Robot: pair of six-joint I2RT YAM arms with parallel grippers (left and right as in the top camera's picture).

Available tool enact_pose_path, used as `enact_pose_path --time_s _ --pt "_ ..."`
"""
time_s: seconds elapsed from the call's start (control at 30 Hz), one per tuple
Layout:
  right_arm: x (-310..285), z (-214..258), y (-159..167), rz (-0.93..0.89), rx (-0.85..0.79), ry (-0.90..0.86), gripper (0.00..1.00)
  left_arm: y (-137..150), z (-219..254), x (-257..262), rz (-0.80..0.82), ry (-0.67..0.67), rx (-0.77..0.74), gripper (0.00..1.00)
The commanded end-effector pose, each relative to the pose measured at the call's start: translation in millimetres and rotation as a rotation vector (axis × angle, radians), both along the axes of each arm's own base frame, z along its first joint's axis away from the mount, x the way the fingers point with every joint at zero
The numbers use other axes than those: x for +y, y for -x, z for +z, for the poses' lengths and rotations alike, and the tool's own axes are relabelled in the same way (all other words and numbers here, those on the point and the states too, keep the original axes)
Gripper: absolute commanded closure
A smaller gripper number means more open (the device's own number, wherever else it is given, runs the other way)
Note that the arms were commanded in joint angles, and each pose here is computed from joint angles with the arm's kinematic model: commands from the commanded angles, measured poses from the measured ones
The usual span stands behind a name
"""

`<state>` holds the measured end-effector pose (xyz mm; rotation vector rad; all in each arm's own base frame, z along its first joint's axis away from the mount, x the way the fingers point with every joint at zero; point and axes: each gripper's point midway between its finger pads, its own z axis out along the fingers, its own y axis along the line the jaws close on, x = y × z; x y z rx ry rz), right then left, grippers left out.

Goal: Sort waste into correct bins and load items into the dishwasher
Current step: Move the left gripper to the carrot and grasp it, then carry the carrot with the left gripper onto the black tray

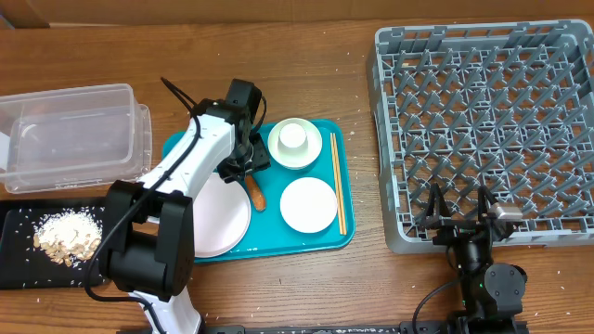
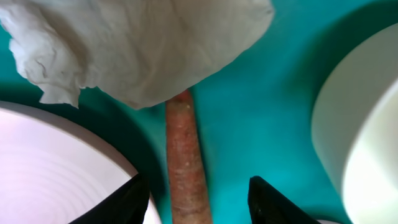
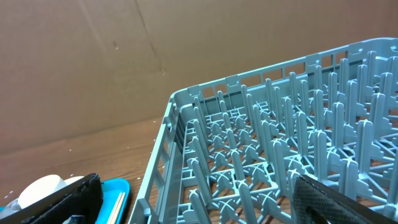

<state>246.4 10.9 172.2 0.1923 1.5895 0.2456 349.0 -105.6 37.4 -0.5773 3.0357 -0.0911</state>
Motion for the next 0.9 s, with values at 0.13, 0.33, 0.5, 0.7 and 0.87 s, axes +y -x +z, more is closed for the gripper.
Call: enact_pose_path --time_s 0.13,0.33,0.5,0.7,0.87 --pt "-2.0 -1.6 0.0 -0.011 -0.005 0.004 0.0 -2.9 -4.2 -1.2 0.029 0.005 -0.017 0.47" --pt "-2.0 -1.6 0.0 -0.011 -0.005 0.004 0.0 -6.1 -4.5 -2.8 0.059 0.014 -0.028 0.48" --pt "-2.0 -1.6 0.0 -0.011 -0.005 0.004 0.0 -3.9 -15.3 -4.5 0.062 0.019 0.002 0.48" --pt "-2.0 -1.6 0.0 -0.011 -0.005 0.004 0.0 -0.5 -38.8 -6.2 0.058 0.017 0.055 0.51" --pt "-2.0 -1.6 0.0 -0.011 -0.005 0.004 0.0 -4.1 -42.6 -8.4 0.057 0.027 0.048 0.53"
